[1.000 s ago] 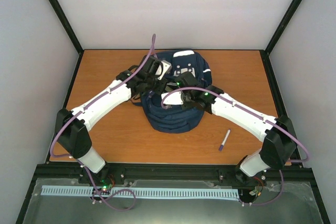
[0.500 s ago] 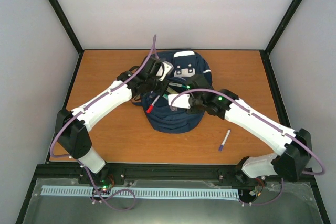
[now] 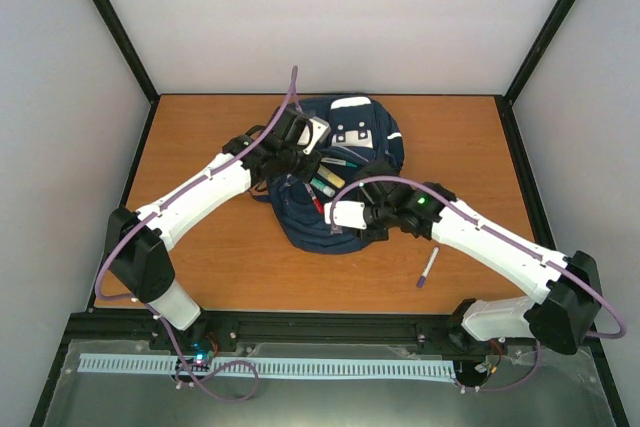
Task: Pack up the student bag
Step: Place the stationery in the student bag.
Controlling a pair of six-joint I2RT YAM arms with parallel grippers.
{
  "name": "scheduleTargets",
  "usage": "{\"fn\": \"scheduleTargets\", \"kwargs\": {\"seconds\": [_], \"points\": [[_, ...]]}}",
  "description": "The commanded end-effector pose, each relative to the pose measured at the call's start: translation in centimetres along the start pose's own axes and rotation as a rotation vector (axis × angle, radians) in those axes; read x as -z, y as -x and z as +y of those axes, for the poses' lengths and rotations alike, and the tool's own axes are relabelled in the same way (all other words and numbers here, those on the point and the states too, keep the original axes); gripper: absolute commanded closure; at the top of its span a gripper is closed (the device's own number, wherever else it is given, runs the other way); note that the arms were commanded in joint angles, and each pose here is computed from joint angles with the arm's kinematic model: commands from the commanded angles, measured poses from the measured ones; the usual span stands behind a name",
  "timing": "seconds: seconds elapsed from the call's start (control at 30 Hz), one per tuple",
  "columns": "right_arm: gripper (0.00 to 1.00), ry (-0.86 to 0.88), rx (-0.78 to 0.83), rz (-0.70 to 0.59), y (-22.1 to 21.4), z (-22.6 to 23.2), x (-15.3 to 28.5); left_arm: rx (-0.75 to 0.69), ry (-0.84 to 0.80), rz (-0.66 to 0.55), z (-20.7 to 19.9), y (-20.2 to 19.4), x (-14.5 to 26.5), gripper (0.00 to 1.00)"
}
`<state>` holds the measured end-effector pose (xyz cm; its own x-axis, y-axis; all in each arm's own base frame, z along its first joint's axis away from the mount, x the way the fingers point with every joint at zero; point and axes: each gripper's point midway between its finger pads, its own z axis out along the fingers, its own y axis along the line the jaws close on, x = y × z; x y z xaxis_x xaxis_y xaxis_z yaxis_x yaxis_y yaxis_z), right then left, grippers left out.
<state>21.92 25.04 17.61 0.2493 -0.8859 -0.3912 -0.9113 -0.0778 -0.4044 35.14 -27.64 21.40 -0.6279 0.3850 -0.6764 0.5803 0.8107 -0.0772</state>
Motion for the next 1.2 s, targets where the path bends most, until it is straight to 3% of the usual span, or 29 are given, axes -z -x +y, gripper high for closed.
{"fn": "scheduleTargets", "kwargs": {"seconds": [0.0,0.23,0.4,0.7,1.17], "points": [[0.66,-0.006,-0.003,-0.071,3.3,-0.1,-1.1,0.029,-0.034,-0.105,-0.9,3.4,2.4,0.99],[0.71,-0.073,0.019,-0.100,7.9,-1.6,-3.2,0.029,-0.030,-0.103,-0.8,3.4,2.5,0.99],[0.78,-0.116,0.035,-0.077,8.8,-2.7,-4.9,0.028,-0.033,-0.108,-0.8,3.5,2.7,0.99],[0.88,-0.239,0.072,0.099,6.0,-5.1,-7.7,0.026,-0.036,-0.115,-0.9,3.5,3.1,0.99],[0.89,-0.354,0.082,0.241,2.2,-9.4,-9.4,0.027,-0.044,-0.121,-1.0,3.5,3.5,0.99]]}}
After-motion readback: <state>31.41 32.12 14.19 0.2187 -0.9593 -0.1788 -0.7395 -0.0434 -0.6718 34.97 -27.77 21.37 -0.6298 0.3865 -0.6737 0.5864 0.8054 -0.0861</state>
